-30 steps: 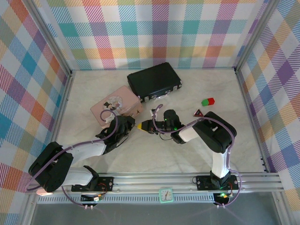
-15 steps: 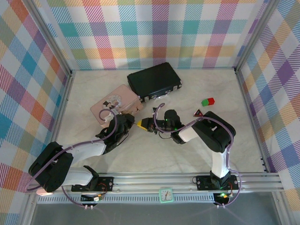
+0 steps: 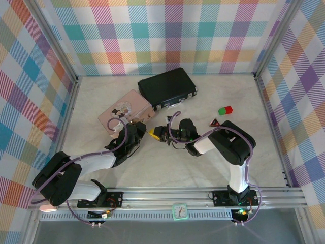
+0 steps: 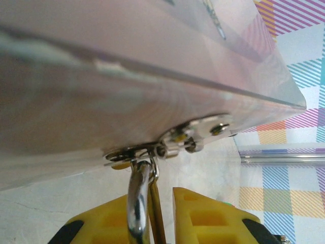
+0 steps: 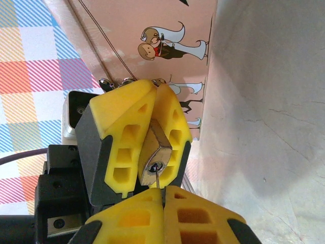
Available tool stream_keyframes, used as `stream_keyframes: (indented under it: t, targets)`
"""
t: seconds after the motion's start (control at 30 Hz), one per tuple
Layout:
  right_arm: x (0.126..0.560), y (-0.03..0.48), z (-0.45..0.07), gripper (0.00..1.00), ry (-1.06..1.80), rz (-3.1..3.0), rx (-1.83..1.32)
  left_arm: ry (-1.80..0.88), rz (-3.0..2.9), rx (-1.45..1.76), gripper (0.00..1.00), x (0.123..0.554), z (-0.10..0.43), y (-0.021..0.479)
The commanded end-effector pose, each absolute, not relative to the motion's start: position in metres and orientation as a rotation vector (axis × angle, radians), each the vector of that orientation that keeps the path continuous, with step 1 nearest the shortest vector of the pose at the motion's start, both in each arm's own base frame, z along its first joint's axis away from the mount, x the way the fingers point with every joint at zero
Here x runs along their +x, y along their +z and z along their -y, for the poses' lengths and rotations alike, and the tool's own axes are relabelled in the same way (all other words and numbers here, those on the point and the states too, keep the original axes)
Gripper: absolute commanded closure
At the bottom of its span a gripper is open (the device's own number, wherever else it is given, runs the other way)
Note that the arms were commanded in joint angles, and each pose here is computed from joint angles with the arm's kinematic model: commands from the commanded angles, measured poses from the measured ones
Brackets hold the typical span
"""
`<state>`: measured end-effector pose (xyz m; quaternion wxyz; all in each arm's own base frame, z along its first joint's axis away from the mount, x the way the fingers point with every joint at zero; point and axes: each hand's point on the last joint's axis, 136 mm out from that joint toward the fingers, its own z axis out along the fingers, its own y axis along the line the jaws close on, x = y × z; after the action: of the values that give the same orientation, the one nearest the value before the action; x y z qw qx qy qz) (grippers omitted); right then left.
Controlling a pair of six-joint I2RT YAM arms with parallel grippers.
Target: Unlock a padlock with a key
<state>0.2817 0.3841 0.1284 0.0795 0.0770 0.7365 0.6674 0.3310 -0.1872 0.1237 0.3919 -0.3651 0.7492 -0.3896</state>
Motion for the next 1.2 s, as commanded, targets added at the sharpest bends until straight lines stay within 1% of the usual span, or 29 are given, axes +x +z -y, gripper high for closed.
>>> stream_keyframes:
  t: [0.0,0.3,0.47,0.6,0.67,0.73,0.83,1.0,1.17]
  targets:
    - [0.288,0.18,-0.382,1.0,2.043,-1.998,0.112,-1.094,-1.915,-0.882,1.0,0.322,0.205,0.131]
    - [0.293,0.178,-0.393,1.0,2.086,-1.952,0.146,-1.13,-1.923,-0.903,1.0,0.322,0.21,0.135]
    - [0.292,0.167,-0.394,1.0,1.951,-1.989,0.095,-1.17,-1.928,-0.948,1.0,0.32,0.214,0.137]
    - [0.287,0.165,-0.389,1.0,1.789,-1.99,-0.055,-1.176,-1.951,-0.991,1.0,0.317,0.214,0.136]
    - [0.287,0.166,-0.385,1.0,1.738,-1.996,-0.082,-1.187,-1.95,-0.999,1.0,0.316,0.215,0.138]
    - [0.285,0.172,-0.385,1.0,1.766,-1.977,-0.083,-1.196,-1.945,-0.994,1.0,0.315,0.215,0.141]
    - [0.281,0.179,-0.392,1.0,1.886,-1.987,-0.032,-1.178,-1.939,-0.976,1.0,0.314,0.213,0.144]
    - [0.28,0.174,-0.392,1.0,2.032,-2.019,0.167,-1.121,-1.922,-0.965,1.0,0.312,0.206,0.14]
    - [0.281,0.169,-0.393,1.0,2.082,-2.064,0.331,-1.107,-1.88,-0.967,1.0,0.317,0.204,0.137]
